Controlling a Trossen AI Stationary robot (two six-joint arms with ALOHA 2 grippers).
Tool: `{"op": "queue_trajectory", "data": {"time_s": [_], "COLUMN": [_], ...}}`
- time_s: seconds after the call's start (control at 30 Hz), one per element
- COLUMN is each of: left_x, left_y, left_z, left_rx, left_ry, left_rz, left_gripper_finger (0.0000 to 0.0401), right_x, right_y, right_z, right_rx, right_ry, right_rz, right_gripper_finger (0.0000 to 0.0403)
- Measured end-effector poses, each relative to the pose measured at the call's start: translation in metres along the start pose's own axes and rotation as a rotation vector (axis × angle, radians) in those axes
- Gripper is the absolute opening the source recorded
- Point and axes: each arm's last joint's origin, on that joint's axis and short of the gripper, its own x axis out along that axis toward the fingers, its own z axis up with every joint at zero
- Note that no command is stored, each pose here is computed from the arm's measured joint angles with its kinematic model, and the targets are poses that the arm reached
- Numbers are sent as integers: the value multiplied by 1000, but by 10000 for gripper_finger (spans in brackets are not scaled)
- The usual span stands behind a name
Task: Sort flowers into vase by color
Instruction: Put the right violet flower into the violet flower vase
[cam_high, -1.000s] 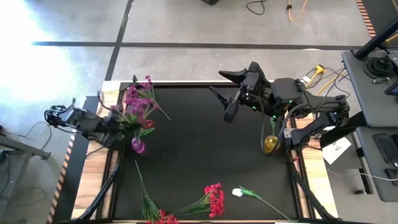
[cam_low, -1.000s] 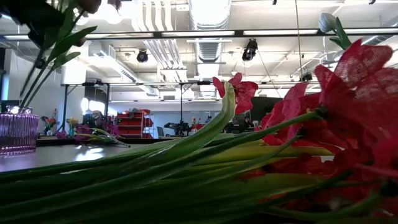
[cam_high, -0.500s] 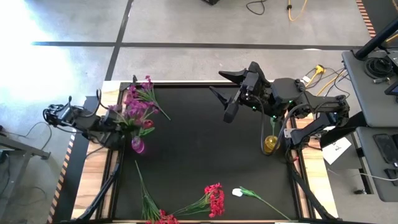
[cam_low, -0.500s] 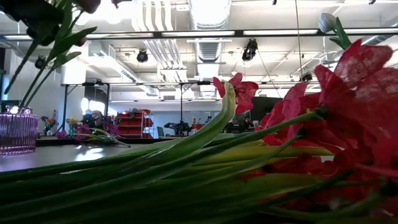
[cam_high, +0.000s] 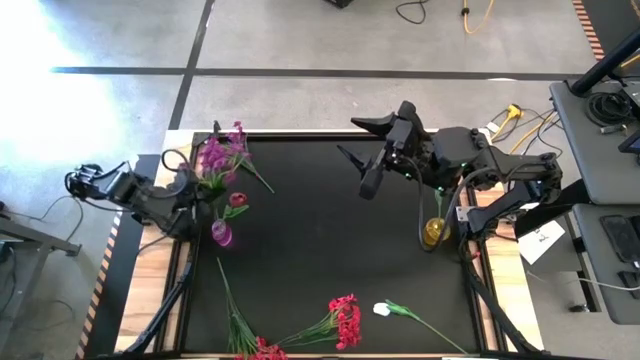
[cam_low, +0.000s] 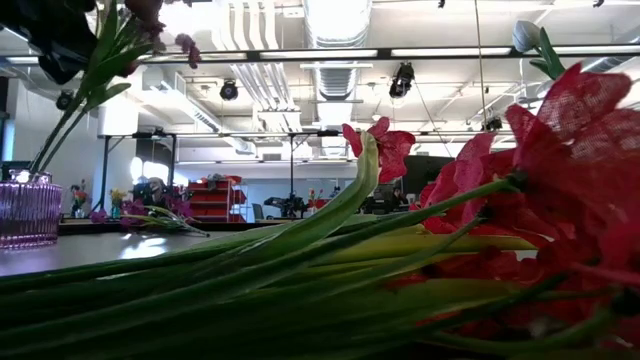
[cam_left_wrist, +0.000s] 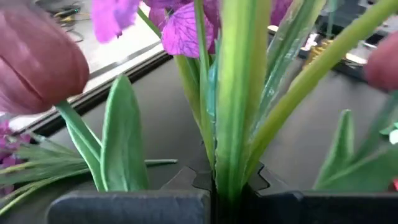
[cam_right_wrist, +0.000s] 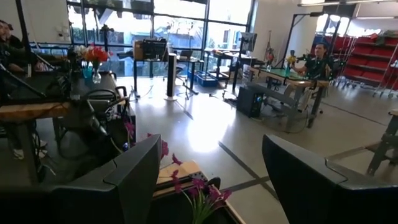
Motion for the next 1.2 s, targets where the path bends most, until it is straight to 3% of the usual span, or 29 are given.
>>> {"op": "queue_trajectory", "data": {"time_s": [0.37,0.8,0.97,1.2], "left_x": [18,39,46,35], "left_y": [-9,-26,-33,-31], "left_z": [-13,-23,-31,-22], "left_rx": [-97,-49,12,-51], "left_ry": [-35,-210,-165,-37], "left_rz": [41,-43,-157,-209], "left_gripper_finger": [0,2,34,123], "right_x": [-6,-16,-16,-15], "right_y": [-4,-12,-10,-9], "right_z": [2,7,5,-1], "right_rx": [9,13,17,19], "right_ry": [9,4,23,69], "right_rz": [9,10,37,39], "right_gripper_finger": [267,265,265,272]}}
